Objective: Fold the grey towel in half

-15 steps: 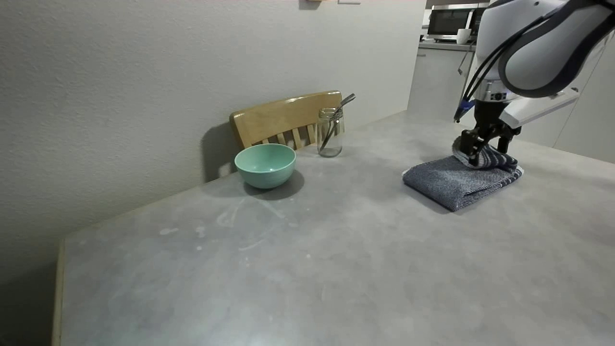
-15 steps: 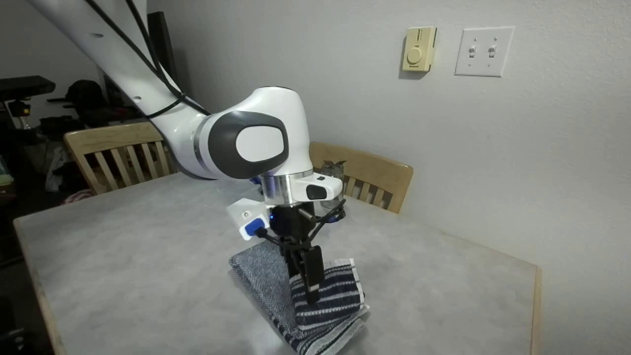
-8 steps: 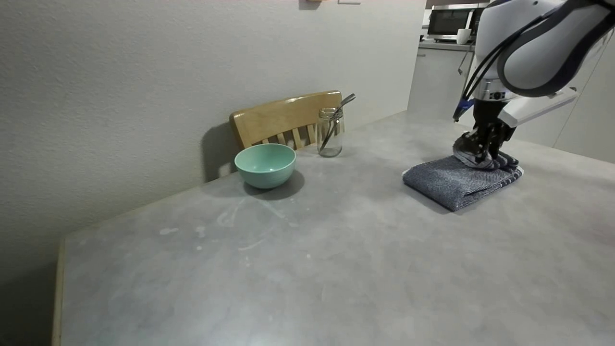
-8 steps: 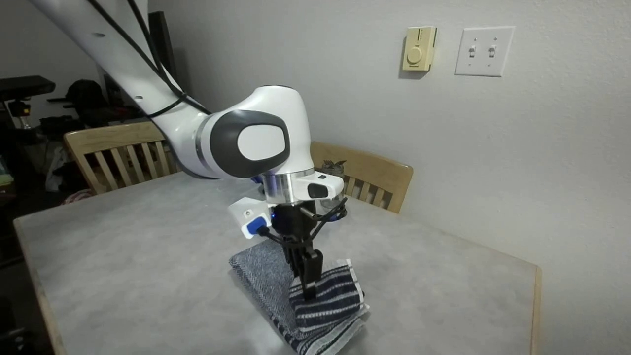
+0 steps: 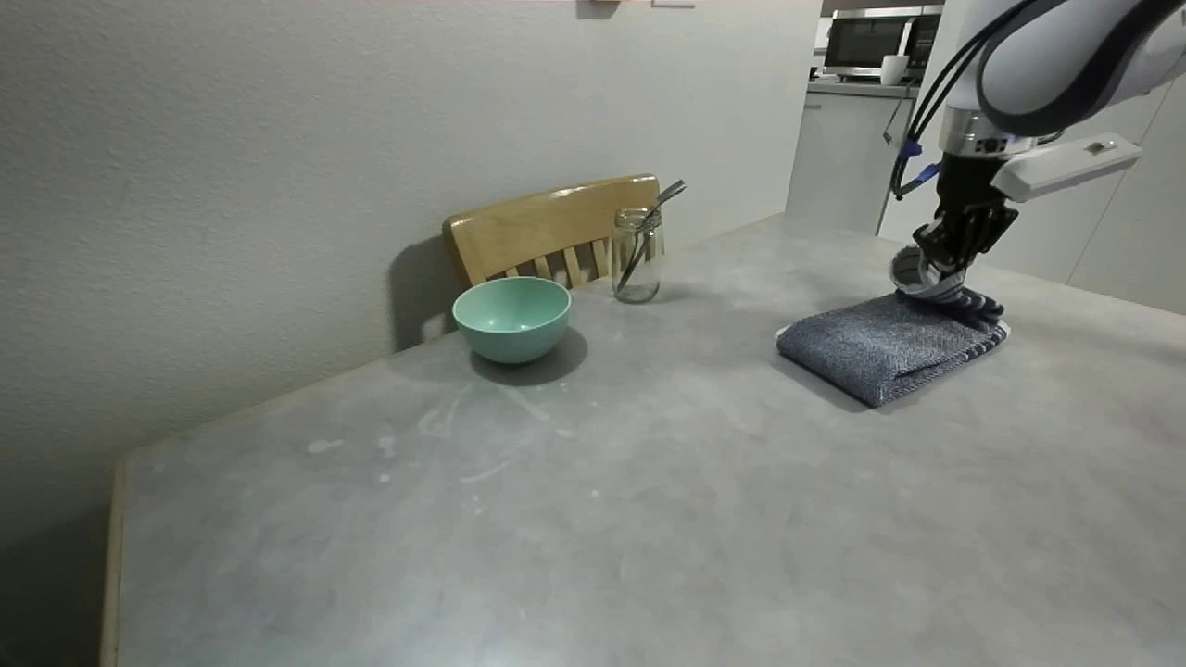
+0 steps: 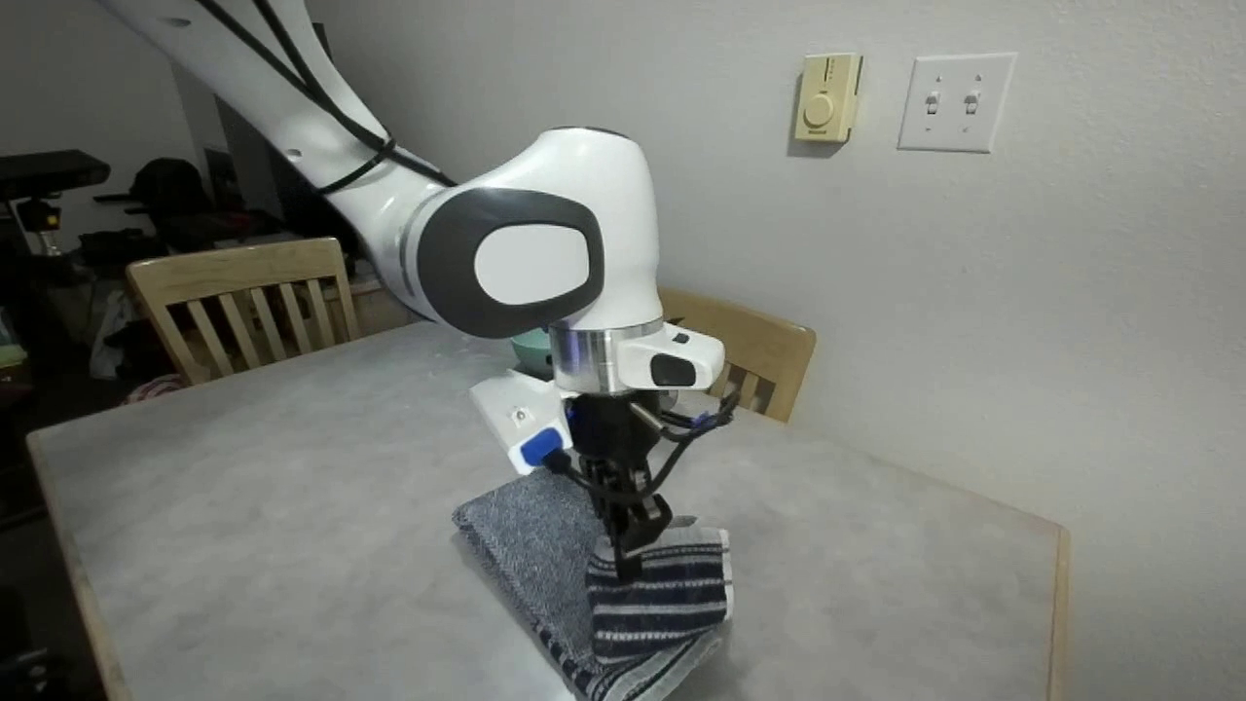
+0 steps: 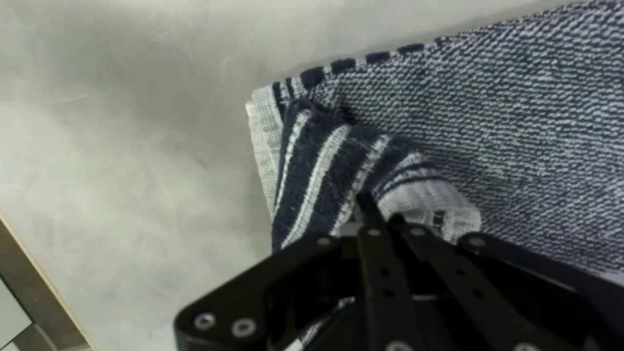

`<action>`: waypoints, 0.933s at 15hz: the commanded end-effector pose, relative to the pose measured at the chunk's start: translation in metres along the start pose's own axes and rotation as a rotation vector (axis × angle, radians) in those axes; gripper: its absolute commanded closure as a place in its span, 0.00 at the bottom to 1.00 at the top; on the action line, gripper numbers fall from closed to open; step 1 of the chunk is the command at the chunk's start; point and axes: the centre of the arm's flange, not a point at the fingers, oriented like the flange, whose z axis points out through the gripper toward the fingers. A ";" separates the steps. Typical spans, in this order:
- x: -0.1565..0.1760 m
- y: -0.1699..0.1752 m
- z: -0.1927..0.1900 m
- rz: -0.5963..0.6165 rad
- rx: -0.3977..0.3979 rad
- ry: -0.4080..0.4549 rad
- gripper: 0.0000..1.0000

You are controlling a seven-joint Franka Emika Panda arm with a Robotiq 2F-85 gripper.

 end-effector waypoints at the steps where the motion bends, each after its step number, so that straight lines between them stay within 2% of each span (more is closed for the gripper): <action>1: -0.006 0.066 -0.016 0.040 0.184 -0.040 0.99; 2: -0.008 0.083 -0.015 0.057 0.239 -0.041 0.99; 3: -0.011 0.098 -0.014 0.085 0.294 -0.042 0.73; 4: -0.014 0.109 -0.014 0.106 0.351 -0.043 0.72; 7: -0.019 0.119 -0.013 0.125 0.493 -0.049 0.51; 10: -0.017 0.103 -0.020 0.092 0.534 -0.066 0.31; 14: -0.010 0.061 -0.043 0.004 0.492 -0.082 0.02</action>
